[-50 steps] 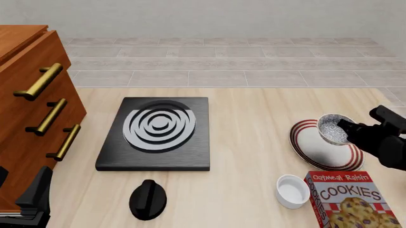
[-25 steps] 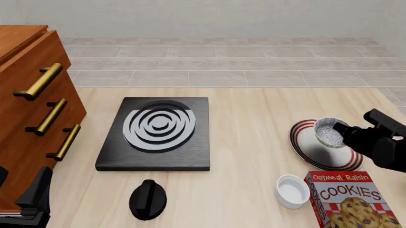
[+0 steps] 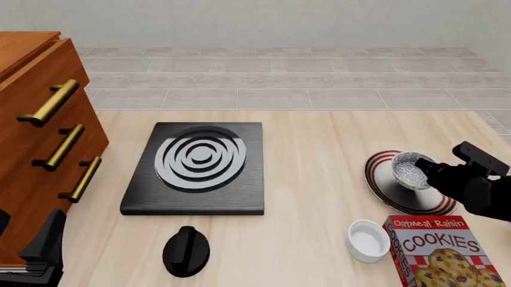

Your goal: Pick the akita bowl on the cookies box and place it on the plate.

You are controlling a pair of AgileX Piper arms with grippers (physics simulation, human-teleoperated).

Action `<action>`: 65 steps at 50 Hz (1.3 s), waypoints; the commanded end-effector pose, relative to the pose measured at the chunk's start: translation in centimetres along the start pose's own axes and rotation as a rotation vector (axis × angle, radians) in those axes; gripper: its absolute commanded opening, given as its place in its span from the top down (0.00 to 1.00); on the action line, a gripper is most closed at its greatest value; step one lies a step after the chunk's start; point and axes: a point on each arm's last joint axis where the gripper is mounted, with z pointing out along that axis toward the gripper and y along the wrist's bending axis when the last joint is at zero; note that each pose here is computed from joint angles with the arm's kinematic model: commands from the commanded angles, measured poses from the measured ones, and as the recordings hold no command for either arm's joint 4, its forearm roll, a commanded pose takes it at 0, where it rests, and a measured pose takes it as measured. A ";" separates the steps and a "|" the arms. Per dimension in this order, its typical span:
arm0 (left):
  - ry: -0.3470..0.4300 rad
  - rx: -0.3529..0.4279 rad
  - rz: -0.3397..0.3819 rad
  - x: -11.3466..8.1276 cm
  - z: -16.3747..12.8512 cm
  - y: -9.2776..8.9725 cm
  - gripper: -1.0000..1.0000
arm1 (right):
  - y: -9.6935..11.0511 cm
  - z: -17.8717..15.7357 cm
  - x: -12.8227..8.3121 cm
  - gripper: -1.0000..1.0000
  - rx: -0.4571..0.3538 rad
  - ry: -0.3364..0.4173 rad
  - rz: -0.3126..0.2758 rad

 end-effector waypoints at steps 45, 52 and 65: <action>0.000 0.000 0.000 0.0 0.0 0.0 0.00 | -0.4 0.4 0.9 1.00 -0.001 -0.004 0.014; 0.000 0.000 0.000 0.0 0.0 0.0 0.00 | -0.2 0.1 1.1 1.00 -0.007 -0.005 0.026; 0.000 0.000 0.000 0.0 0.0 0.0 0.00 | -0.1 0.2 1.5 0.00 -0.011 -0.001 0.055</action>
